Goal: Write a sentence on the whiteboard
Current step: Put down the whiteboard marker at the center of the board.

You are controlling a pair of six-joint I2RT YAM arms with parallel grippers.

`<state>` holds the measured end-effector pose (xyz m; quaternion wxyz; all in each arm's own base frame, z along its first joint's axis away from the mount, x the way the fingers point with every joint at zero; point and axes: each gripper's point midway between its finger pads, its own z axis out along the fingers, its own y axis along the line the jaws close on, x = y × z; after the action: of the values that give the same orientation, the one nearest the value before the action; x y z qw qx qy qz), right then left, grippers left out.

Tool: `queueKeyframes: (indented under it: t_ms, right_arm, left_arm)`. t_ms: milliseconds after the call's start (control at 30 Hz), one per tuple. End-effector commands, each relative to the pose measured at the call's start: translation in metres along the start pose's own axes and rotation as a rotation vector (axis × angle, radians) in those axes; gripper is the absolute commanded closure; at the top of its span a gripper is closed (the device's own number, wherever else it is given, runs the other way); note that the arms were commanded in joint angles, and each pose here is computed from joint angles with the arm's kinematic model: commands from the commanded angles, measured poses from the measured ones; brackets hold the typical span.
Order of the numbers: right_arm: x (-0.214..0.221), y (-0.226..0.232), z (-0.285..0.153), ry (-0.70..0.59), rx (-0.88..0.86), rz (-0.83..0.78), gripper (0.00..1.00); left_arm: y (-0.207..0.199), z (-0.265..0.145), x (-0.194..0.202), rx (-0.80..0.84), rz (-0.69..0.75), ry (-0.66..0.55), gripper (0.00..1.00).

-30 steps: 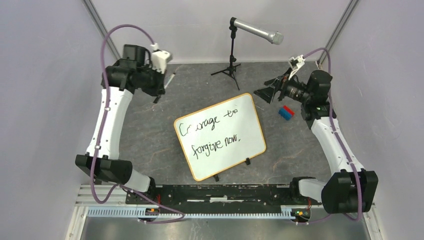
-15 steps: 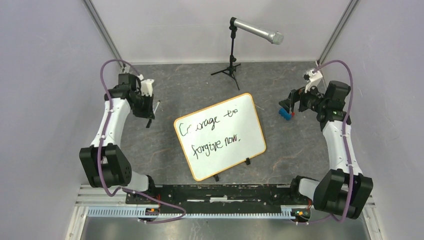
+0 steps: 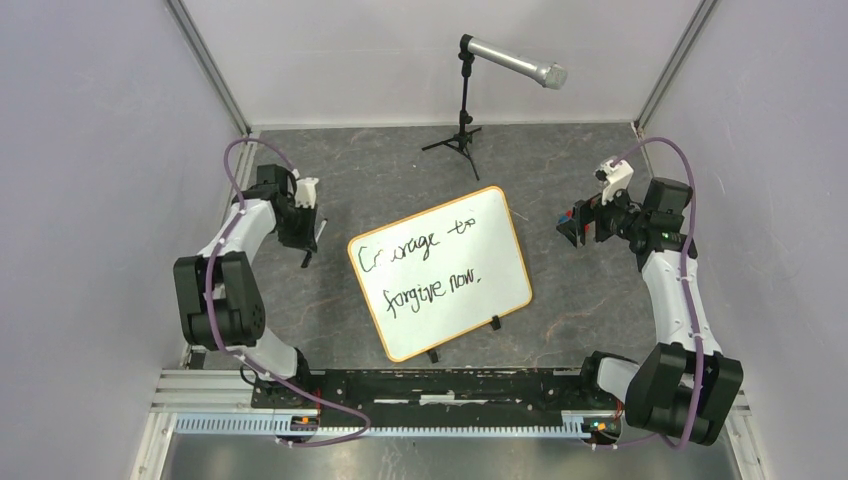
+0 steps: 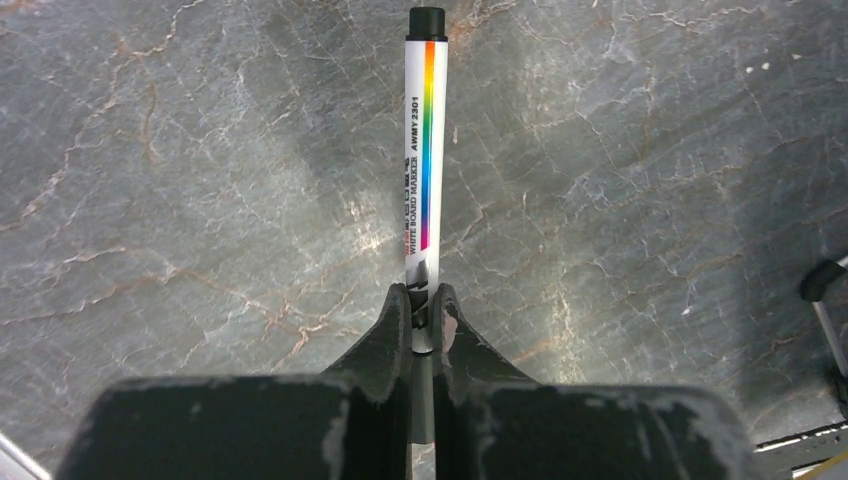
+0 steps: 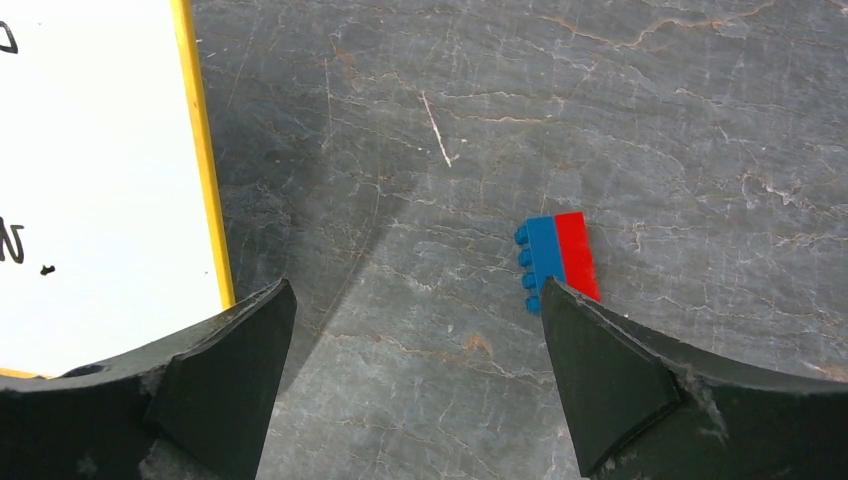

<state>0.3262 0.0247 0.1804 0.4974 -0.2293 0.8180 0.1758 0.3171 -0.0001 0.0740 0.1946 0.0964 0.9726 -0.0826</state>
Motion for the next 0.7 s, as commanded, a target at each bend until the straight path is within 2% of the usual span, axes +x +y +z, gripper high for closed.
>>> queueKeyframes:
  t_ms: [0,200,667]
  right_arm:
    - [-0.003,0.001,-0.002,-0.012,-0.005,-0.038,0.02]
    - [-0.004,0.001,-0.001,-0.004,-0.018,-0.03,0.02]
    - [-0.001,0.001,0.002,0.006,-0.032,-0.015,0.02]
  left_arm:
    - [0.009,0.016,-0.004,-0.01,0.009,-0.003,0.93]
    - [0.012,0.033,0.006,-0.005,0.007,0.053,0.9]
    - [0.017,0.055,0.037,-0.017,0.025,0.181,0.78]
